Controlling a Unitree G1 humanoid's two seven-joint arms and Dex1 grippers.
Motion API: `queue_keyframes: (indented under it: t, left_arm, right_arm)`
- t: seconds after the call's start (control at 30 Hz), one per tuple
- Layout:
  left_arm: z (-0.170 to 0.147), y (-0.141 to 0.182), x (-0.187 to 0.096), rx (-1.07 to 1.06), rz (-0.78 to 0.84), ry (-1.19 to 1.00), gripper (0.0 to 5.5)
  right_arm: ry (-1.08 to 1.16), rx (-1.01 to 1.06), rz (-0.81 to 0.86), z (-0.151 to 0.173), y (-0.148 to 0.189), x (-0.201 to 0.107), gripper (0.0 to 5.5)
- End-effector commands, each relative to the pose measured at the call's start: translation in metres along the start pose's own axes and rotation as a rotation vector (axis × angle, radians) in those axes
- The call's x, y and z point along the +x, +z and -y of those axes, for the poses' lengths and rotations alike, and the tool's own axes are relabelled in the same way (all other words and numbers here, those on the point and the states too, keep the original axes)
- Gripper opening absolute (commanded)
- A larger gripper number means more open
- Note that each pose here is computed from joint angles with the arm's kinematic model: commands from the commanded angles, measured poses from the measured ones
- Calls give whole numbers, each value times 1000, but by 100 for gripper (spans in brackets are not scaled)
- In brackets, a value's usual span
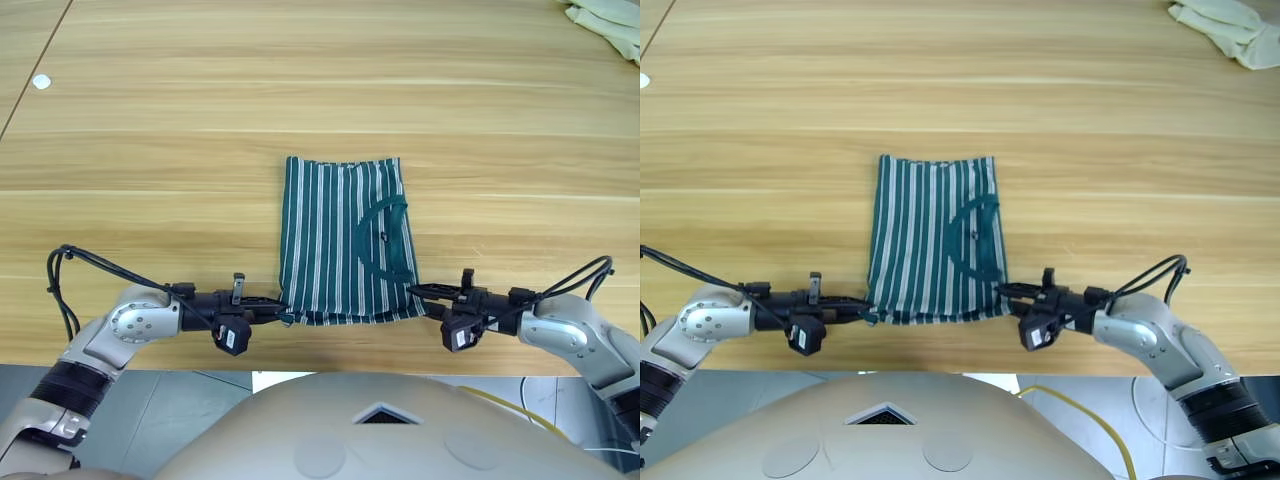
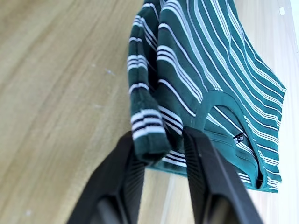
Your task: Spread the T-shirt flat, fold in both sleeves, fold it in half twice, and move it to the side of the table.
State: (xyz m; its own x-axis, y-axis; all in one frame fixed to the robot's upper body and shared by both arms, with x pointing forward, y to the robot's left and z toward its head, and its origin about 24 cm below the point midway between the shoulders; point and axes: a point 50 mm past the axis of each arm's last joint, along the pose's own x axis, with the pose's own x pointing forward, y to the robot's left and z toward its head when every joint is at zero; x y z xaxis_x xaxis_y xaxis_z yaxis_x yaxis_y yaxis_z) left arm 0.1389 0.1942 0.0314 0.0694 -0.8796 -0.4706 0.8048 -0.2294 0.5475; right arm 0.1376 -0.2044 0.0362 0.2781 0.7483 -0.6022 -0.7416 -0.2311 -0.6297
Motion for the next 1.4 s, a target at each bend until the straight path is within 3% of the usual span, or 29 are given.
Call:
queue_keyframes:
  t: [0.03, 0.17, 0.63, 1.07, 1.3, 1.4]
  left_arm:
    - [-5, 1, 0, 19, 4, -1, 13]
    - [-6, 0, 0, 20, 3, 5, 13]
    - [6, 3, -4, -7, 1, -62, 13]
    - [14, 33, -13, -69, 187, -80, 13]
    - [8, 32, -14, -66, 193, -37, 13]
    - [-14, 31, -19, -95, 244, 95, 13]
  right_arm:
    - [27, -3, -3, -2, 0, 3, 64]
    - [25, -3, -1, -1, -1, 4, 0]
    - [2, -8, 20, 0, 4, -12, 0]
    - [13, 21, 128, -7, 25, -29, 0]
    - [-10, 16, 159, -5, 27, -31, 0]
    - [-60, 10, 154, 5, 24, -29, 0]
